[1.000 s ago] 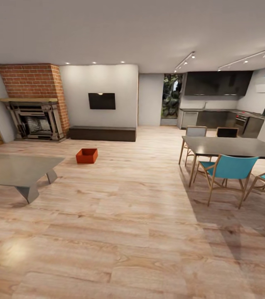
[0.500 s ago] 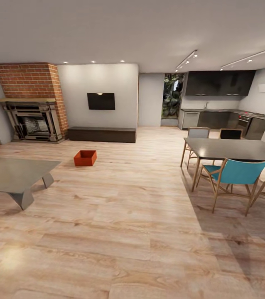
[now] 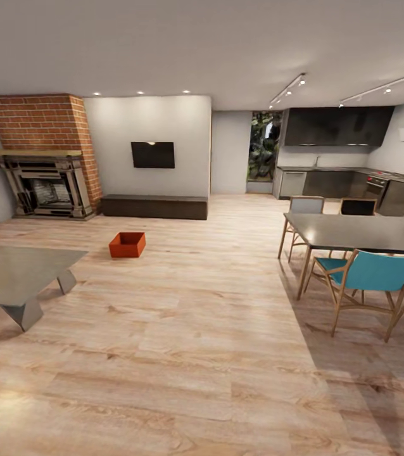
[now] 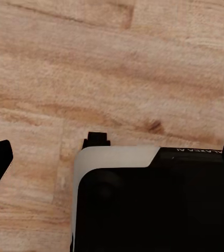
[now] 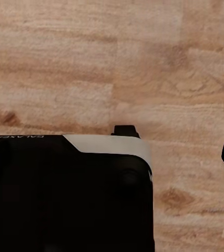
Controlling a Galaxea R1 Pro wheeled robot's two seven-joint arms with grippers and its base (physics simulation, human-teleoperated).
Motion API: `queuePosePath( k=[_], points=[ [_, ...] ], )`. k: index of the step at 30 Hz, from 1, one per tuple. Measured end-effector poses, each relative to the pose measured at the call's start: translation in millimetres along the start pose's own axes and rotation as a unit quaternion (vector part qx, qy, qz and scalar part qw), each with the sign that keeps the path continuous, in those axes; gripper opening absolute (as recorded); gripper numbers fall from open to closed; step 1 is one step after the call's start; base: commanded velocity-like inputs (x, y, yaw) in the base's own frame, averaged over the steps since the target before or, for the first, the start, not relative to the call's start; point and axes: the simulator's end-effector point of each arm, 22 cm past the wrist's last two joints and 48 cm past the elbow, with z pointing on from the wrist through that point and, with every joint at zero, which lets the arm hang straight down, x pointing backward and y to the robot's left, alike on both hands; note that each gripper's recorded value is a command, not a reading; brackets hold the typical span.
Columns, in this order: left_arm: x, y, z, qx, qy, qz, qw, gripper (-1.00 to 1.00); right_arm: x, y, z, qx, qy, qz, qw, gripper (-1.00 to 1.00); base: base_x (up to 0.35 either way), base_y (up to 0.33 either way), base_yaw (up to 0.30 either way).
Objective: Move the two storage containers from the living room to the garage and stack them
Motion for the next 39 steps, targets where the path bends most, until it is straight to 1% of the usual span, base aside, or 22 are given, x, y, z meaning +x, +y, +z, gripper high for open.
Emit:
queuePosePath(
  k=[39],
  points=[
    [0.0,0.0,0.0,0.0,0.0,0.0,1.0,1.0,0.0,0.1,0.0,0.0,0.0,0.0,1.0,1.0,0.322,0.0,0.0]
  ],
)
